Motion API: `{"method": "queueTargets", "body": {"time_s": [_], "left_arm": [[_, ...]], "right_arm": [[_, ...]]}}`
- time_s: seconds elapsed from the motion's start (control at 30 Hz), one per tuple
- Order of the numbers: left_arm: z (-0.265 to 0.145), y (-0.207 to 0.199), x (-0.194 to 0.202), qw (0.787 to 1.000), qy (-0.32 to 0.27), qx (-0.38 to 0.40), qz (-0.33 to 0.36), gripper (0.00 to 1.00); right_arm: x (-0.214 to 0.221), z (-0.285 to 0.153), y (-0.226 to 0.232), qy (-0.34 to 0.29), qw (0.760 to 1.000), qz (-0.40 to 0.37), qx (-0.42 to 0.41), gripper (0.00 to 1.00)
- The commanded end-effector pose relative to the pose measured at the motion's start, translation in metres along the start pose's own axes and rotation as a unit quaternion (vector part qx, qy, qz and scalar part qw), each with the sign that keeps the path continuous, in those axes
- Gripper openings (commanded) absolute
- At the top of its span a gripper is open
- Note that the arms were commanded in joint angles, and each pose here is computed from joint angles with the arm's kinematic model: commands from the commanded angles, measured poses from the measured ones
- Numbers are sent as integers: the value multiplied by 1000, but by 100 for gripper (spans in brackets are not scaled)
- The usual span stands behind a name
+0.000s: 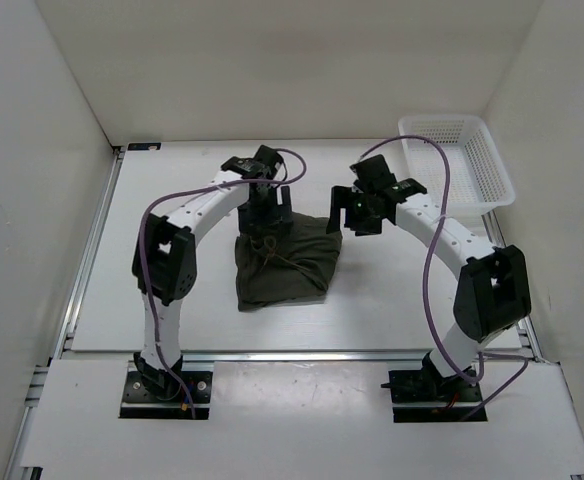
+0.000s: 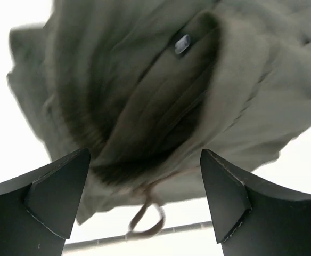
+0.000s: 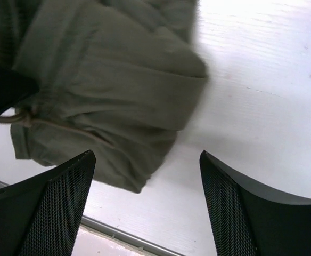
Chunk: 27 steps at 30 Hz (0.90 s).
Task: Fold and stack the shorts
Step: Fold the shorts
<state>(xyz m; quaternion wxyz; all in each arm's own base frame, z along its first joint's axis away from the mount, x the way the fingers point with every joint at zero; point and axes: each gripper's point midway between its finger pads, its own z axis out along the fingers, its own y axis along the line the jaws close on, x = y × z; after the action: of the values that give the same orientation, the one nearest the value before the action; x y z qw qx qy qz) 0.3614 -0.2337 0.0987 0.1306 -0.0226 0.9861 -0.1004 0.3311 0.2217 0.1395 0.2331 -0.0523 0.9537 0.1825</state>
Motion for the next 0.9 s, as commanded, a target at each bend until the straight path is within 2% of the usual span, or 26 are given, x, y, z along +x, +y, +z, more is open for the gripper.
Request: {"method": "queueTargets", "body": {"time_s": [0.0, 0.13, 0.2, 0.27, 0.33, 0.37, 0.4, 0.57, 0.6, 0.63, 0.7, 0.8, 0.83, 0.87], "left_arm": [[-6, -8, -16, 998, -28, -46, 42, 95], [10, -27, -19, 995, -17, -51, 80, 95], [20, -32, -19, 995, -5, -43, 85, 92], [22, -38, -16, 996, 4, -29, 85, 78], [24, -43, -14, 996, 13, -15, 84, 56], [24, -43, -14, 996, 13, -15, 84, 24], [13, -45, -15, 996, 8, -12, 84, 10], [-42, -32, -27, 999, -34, 4, 29, 10], [-42, -23, -26, 999, -34, 7, 6, 10], [-62, -22, -27, 999, -47, 26, -5, 10], [-70, -10, -25, 998, -51, 29, -33, 10], [-72, 3, -7, 996, -42, 34, -76, 10], [-62, 11, 8, 994, -24, 23, -101, 10], [-68, 14, 11, 993, -35, 25, -112, 13]], "right_arm": [[-5, 1, -11, 0, 999, 37, -26, 84], [2, -7, -33, -3, 999, 50, -15, 84], [8, -12, -46, -5, 998, 63, -7, 84], [9, -18, -58, -13, 997, 70, -1, 84], [15, -21, -65, -11, 997, 74, 1, 84], [16, -21, -73, -10, 996, 83, 7, 84], [19, -23, -77, -12, 996, 82, 9, 84], [15, -35, -87, -27, 996, 86, 11, 84], [17, -39, -86, -27, 996, 86, 11, 84], [17, -39, -87, -27, 996, 81, 11, 84], [15, -42, -89, -33, 996, 84, 12, 84], [15, -42, -89, -33, 996, 84, 12, 84], [15, -42, -89, -33, 996, 84, 12, 84], [15, -42, -89, -33, 996, 79, 12, 84]]}}
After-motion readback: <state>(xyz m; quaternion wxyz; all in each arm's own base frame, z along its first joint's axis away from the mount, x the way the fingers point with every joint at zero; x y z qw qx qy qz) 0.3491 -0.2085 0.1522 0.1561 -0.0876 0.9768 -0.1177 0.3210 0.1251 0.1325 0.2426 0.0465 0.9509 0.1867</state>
